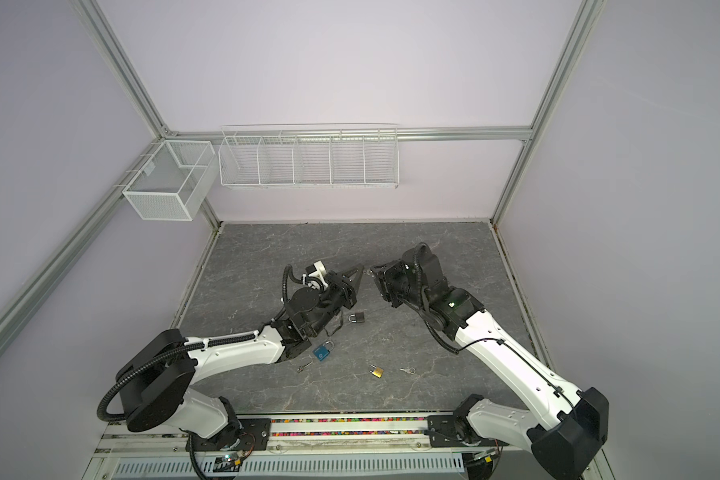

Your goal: Unlock with the key

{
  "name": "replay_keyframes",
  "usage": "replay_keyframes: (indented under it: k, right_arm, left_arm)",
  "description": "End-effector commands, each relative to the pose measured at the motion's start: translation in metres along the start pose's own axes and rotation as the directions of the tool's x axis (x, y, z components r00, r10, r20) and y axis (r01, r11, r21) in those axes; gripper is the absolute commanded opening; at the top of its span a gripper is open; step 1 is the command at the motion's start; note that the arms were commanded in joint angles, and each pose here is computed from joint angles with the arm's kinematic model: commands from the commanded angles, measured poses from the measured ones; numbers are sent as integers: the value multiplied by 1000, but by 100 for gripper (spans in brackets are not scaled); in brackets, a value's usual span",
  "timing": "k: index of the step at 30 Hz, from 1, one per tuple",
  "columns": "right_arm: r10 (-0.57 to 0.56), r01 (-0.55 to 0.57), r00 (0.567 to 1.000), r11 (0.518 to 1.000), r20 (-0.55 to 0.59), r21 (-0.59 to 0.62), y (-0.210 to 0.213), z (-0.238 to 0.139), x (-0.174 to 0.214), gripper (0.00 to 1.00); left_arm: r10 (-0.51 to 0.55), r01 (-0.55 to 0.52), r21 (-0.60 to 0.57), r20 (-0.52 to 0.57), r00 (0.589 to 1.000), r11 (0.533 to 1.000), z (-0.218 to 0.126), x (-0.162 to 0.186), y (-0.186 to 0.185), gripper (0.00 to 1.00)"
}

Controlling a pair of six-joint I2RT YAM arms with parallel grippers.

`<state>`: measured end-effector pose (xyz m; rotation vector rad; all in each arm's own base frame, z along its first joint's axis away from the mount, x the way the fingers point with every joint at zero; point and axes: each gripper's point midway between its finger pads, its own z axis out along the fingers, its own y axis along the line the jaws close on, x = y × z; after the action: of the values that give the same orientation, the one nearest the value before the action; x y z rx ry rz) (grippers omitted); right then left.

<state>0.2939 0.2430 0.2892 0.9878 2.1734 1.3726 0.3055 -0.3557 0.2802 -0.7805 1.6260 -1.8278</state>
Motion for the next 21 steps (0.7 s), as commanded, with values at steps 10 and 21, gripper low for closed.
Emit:
replay_keyframes:
  k: [10, 21]
  right_arm:
    - [-662, 589, 741, 722, -115, -363, 64, -38, 26, 67]
    - [-840, 653, 541, 395, 33, -647, 85, -91, 60, 64]
  left_arm:
    - [439, -428, 98, -227, 869, 898, -9, -1, -66, 0]
    - [658, -587, 299, -301, 690, 752, -23, 31, -126, 0]
